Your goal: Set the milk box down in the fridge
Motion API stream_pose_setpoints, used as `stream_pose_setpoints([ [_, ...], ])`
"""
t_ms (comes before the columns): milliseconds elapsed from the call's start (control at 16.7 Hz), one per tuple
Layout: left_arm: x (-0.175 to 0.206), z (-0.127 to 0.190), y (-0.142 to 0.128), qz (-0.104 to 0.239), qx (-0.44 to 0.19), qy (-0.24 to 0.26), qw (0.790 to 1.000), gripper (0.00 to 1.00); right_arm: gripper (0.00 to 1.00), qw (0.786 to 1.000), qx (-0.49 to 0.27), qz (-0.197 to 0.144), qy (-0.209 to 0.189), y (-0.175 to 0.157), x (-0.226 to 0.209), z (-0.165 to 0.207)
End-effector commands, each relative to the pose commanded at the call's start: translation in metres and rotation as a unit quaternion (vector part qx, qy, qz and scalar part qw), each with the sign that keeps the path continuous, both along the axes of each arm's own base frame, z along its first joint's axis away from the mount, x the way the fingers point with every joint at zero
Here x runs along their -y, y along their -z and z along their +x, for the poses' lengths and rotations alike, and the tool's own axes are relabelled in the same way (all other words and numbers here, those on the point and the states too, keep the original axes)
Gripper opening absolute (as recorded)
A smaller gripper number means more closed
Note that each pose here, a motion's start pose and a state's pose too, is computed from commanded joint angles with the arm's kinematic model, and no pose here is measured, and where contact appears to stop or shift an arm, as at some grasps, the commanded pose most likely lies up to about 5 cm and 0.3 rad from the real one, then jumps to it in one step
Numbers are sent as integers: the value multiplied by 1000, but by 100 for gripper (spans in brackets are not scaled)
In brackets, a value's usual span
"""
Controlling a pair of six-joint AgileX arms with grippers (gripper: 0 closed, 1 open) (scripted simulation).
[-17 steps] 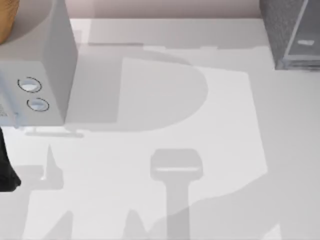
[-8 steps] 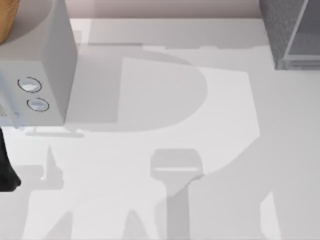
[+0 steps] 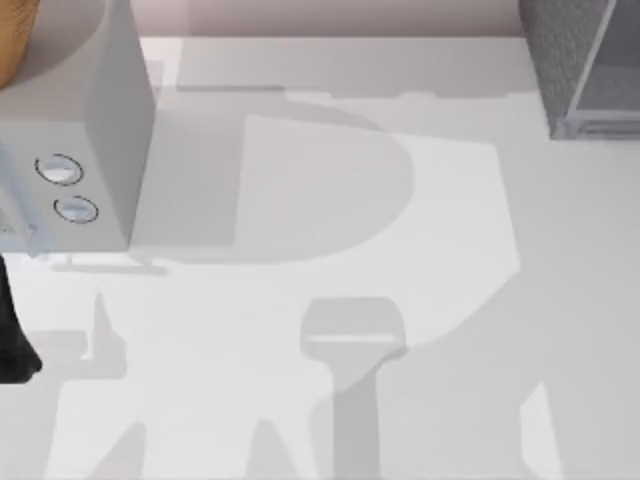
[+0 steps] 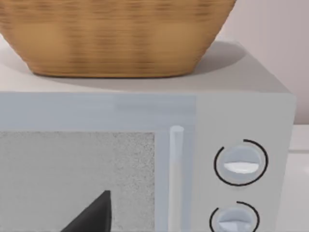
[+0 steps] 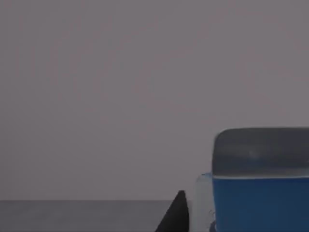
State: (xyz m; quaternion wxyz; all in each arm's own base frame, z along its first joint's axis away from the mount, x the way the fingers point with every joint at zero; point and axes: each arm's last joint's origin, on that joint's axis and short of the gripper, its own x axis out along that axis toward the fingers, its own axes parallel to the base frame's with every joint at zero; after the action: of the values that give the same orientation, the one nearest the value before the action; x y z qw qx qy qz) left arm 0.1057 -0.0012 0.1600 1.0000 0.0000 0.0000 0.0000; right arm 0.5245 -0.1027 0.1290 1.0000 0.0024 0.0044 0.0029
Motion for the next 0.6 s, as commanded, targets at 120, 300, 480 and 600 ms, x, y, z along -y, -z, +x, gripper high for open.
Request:
stream_pose_setpoints([
  [120,0,0,0,0,0,0,1000,100,45,1000,0,0,0,0,0,0],
  [300,0,0,0,0,0,0,1000,100,68,1000,0,0,0,0,0,0],
  [480,0,0,0,0,0,0,1000,100,90,1000,0,0,0,0,0,0],
  [600,0,0,0,0,0,0,1000,100,100,1000,0,0,0,0,0,0],
])
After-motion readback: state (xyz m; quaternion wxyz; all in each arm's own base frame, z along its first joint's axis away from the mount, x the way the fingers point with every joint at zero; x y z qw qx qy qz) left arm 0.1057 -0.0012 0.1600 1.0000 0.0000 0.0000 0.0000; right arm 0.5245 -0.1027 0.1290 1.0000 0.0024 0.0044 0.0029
